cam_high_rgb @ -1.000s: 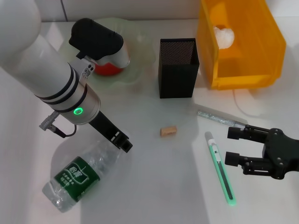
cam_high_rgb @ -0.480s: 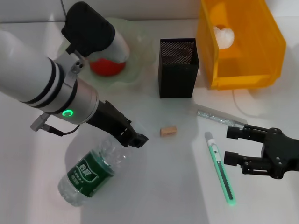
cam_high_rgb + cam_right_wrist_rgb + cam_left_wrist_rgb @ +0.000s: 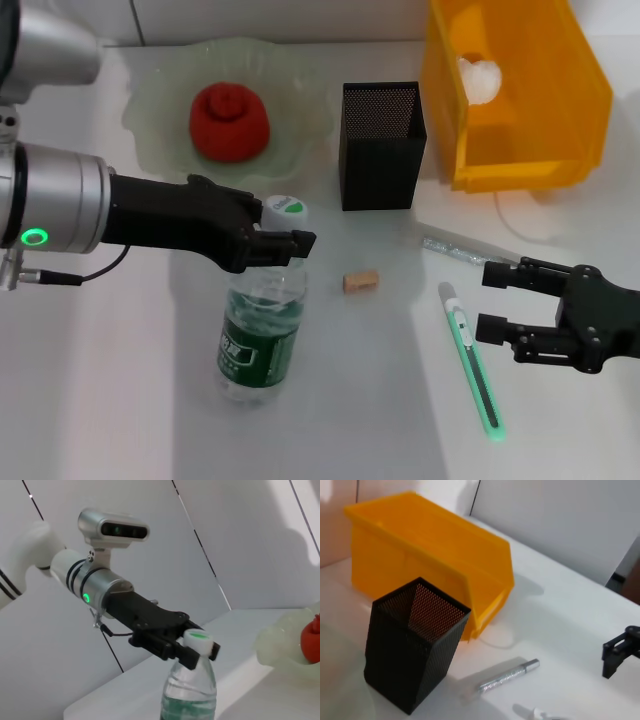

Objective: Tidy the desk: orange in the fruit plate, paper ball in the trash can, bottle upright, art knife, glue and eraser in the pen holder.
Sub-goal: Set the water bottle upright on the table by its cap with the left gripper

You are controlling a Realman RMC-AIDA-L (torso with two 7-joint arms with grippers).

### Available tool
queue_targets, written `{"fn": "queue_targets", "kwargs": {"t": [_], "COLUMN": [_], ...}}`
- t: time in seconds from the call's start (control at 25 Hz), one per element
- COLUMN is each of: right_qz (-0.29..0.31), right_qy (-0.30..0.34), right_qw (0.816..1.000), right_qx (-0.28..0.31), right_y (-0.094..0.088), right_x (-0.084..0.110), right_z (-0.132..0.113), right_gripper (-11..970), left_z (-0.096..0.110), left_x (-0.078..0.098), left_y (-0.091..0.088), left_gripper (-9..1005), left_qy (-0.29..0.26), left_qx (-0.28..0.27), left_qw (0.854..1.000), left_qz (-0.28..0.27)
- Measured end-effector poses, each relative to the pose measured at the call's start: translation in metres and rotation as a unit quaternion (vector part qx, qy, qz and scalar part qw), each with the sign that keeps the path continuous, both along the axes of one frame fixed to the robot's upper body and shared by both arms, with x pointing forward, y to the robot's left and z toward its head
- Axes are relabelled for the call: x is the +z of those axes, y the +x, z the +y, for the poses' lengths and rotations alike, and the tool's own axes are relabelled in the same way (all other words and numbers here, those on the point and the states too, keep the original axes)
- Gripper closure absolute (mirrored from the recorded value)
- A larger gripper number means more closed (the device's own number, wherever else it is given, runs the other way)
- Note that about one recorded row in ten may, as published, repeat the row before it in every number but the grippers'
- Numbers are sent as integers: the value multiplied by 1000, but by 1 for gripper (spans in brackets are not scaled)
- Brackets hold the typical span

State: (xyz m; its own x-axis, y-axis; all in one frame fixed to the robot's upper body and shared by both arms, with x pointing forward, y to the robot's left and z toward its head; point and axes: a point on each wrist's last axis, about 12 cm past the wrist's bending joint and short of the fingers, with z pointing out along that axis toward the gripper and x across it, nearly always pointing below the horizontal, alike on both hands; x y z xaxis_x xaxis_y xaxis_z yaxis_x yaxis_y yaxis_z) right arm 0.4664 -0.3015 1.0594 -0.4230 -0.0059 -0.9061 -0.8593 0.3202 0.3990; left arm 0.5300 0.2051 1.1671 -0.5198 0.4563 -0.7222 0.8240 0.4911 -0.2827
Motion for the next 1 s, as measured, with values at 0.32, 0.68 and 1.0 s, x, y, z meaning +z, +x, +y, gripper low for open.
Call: {"fn": "queue_targets", "kwargs": {"t": [0.32, 0.68, 1.0], "right_qz": [-1, -2, -1], "right_qy": [8, 23, 26], "right_qw": [1000, 999, 999], "right_qx": [-5, -31, -37], "right_y": [1, -1, -2], "right_x": [0, -2, -2], "right_z": [4, 2, 1], "right_gripper": [159, 159, 159], "left_z": [32, 61, 67], "left_x": [-21, -66, -90], "left_y": [-15, -19, -24], "left_gripper": [555, 555, 555], "left_qy": [-130, -251, -262], "left_qx": [6, 62, 85], "left_qw": [989, 957, 929], "left_qz": [-64, -129, -248]}}
